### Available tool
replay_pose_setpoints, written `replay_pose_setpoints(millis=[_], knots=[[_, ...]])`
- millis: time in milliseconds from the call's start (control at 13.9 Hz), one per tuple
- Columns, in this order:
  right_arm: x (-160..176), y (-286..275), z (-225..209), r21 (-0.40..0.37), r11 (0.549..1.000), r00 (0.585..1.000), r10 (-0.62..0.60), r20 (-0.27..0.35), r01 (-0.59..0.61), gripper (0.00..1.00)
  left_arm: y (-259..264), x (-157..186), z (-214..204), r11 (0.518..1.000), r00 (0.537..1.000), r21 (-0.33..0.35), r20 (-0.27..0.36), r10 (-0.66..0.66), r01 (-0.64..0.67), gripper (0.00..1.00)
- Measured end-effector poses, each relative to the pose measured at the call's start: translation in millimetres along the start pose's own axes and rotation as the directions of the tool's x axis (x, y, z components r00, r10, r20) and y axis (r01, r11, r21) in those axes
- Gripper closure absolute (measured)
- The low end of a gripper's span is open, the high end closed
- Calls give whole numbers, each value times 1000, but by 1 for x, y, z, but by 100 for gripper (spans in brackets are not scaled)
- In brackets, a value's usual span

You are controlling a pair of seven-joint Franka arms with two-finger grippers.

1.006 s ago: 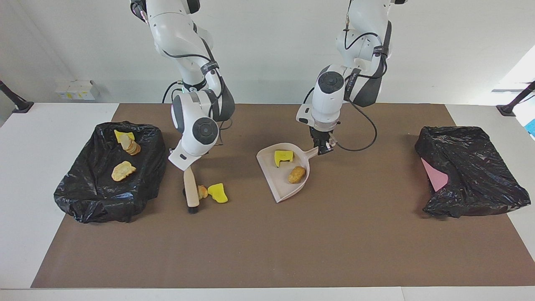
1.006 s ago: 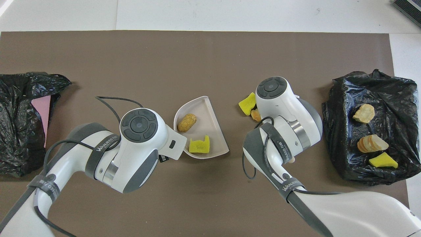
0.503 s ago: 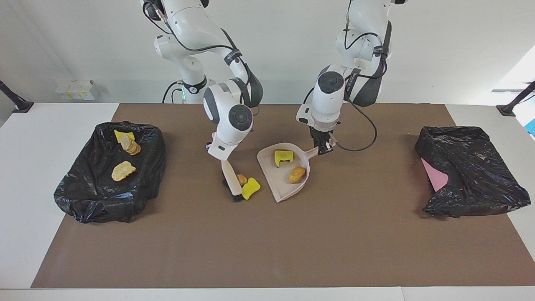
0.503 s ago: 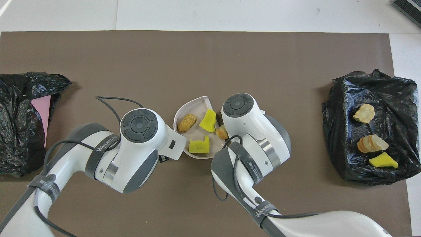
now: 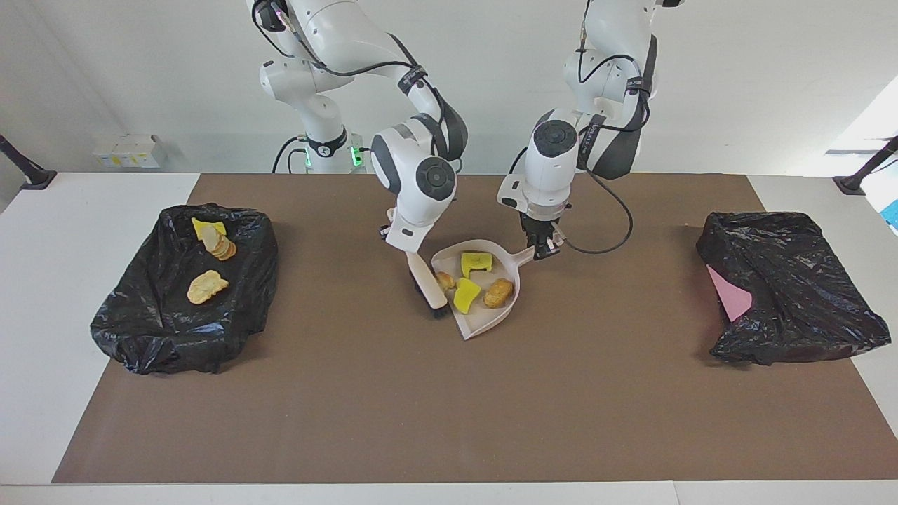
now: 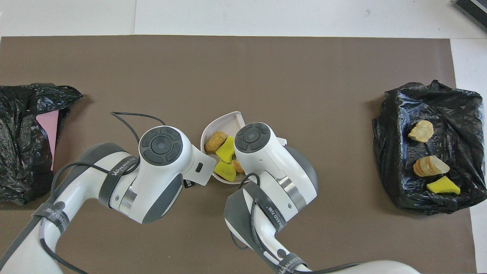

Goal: Sweep and dump trash in bin
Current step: 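Carry the dustpan to the black bag while the right gripper sets down the brush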

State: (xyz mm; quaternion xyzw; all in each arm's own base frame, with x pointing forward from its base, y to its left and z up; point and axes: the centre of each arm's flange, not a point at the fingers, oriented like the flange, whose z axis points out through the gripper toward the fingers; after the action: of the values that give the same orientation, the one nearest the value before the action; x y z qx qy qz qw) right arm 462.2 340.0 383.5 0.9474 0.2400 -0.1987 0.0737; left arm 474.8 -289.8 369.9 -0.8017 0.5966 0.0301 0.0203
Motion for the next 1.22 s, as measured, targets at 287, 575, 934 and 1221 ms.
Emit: replay_pose_setpoints(millis=[287, 575, 934, 1221], knots=[[-9, 0, -9, 43, 996, 996, 84, 12, -84, 74, -18, -15, 1, 1000, 1000, 10, -14, 19, -19, 69], [-14, -7, -3, 68, 974, 976, 211, 62, -215, 74, -31, -27, 1, 1000, 1000, 14, -20, 14, -13, 69], [-50, -49, 36, 122, 897, 905, 414, 99, -424, 74, -86, -88, -9, 998, 998, 25, -34, 57, -56, 69], [-97, -99, 55, 170, 885, 901, 419, 109, -433, 74, -126, -134, -42, 996, 995, 10, -44, 91, -90, 69]])
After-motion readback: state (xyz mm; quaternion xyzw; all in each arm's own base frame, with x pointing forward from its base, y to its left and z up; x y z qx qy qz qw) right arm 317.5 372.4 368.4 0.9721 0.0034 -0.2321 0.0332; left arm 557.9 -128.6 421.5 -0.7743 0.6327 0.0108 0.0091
